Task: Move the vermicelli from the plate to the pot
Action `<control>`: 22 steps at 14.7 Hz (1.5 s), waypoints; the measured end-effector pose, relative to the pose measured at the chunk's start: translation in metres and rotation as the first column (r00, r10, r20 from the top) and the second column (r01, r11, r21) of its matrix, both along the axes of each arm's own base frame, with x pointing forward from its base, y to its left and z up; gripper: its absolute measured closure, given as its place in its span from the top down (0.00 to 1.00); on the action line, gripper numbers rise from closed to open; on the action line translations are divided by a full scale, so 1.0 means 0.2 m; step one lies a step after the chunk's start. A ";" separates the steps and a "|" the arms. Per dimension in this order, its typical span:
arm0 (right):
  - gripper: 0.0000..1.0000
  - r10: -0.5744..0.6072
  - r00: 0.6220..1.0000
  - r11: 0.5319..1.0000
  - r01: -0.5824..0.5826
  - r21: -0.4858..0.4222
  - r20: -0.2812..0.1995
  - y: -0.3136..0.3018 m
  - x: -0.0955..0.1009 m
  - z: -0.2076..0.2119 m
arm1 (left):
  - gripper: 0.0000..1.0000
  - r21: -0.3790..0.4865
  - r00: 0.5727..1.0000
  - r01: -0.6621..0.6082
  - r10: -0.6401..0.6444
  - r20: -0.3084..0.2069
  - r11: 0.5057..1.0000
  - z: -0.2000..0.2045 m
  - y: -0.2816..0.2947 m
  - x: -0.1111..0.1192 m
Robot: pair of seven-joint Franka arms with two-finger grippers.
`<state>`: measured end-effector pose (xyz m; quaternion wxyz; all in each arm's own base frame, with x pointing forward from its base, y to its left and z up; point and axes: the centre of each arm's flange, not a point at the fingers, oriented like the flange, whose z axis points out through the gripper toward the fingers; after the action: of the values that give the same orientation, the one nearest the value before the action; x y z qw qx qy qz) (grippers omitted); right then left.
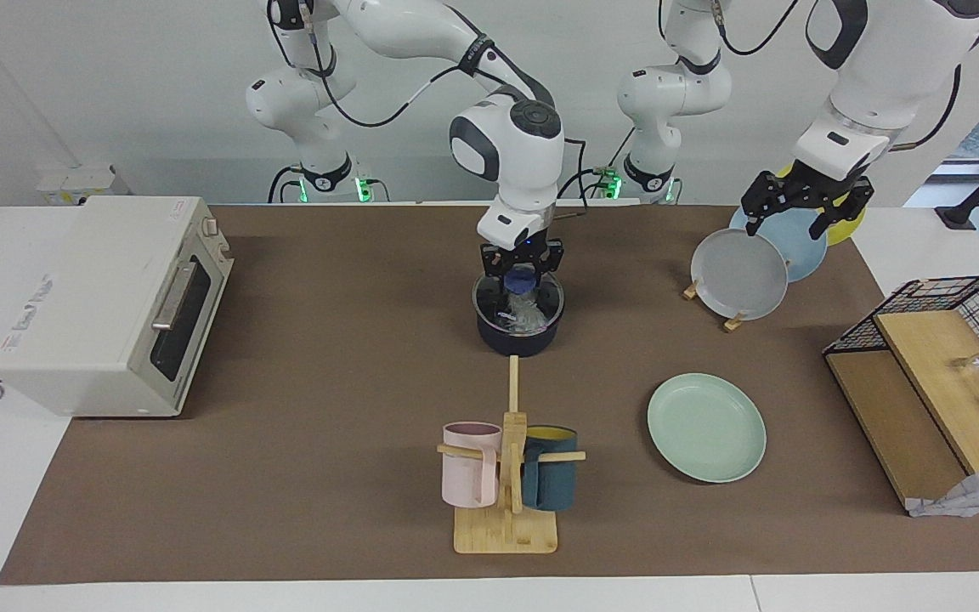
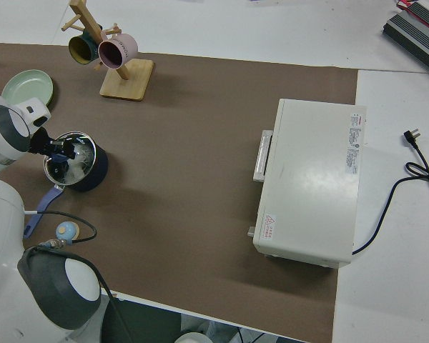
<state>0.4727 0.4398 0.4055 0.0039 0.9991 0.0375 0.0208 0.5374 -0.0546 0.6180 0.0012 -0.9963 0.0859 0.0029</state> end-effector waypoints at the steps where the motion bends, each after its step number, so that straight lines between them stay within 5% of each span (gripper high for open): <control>1: 0.66 -0.001 1.000 1.000 0.001 0.001 0.000 0.00 0.00 0.00 | 1.00 0.000 1.000 0.000 0.000 0.000 1.000 0.00 0.00 0.00; 22: 0.66 -0.032 0.999 0.999 0.032 0.022 -0.009 -0.01 0.01 -0.02 | 1.00 0.000 0.999 0.054 -0.054 0.010 0.999 0.03 -0.15 -0.02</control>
<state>0.4753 0.4383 0.4007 -0.0067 0.9996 0.0214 0.0168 0.5338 -0.0842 0.6230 0.0017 -0.9936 0.1127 -0.0020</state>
